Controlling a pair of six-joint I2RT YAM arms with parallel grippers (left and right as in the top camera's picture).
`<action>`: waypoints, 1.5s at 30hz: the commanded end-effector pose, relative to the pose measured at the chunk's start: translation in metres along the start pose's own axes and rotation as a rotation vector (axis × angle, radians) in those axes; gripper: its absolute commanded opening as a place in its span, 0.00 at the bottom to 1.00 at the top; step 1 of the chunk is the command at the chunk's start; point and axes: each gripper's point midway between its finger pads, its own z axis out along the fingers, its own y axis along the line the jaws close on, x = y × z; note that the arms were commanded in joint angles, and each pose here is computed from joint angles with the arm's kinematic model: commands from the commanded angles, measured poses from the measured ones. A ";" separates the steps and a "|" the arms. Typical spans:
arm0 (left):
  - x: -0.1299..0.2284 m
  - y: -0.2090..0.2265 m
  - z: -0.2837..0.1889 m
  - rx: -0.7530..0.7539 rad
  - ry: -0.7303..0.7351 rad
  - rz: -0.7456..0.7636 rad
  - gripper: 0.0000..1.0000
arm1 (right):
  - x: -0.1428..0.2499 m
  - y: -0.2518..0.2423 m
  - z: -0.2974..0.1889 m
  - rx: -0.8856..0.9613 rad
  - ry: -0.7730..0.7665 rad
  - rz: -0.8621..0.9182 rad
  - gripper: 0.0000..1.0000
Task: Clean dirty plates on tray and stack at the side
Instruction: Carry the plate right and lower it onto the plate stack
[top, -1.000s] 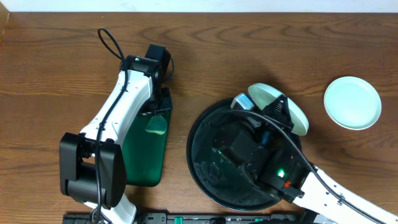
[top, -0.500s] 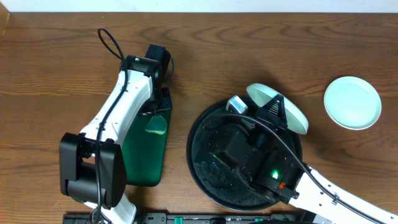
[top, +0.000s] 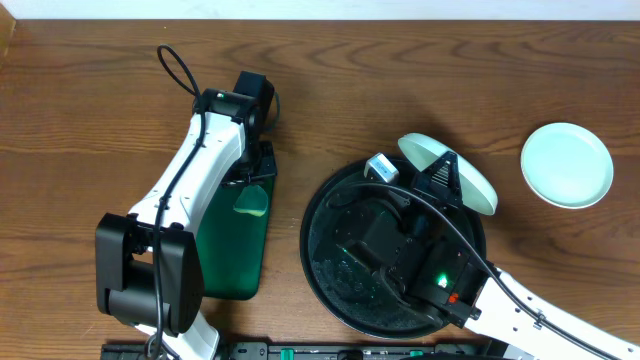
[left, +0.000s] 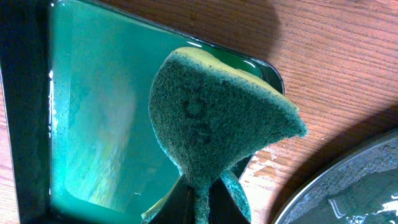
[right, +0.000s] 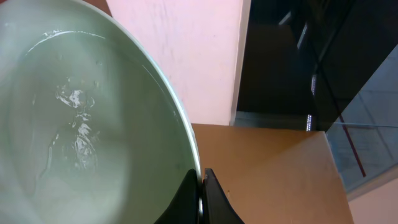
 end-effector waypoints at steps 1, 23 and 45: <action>0.000 0.006 0.002 -0.022 0.000 -0.011 0.07 | 0.001 -0.012 -0.002 0.032 0.014 0.015 0.01; -0.001 0.005 0.002 -0.020 -0.004 -0.010 0.07 | 0.004 0.100 0.020 -0.647 0.319 1.232 0.01; -0.002 0.005 0.002 -0.019 -0.007 -0.011 0.07 | 0.235 0.192 0.113 -0.497 1.256 1.803 0.01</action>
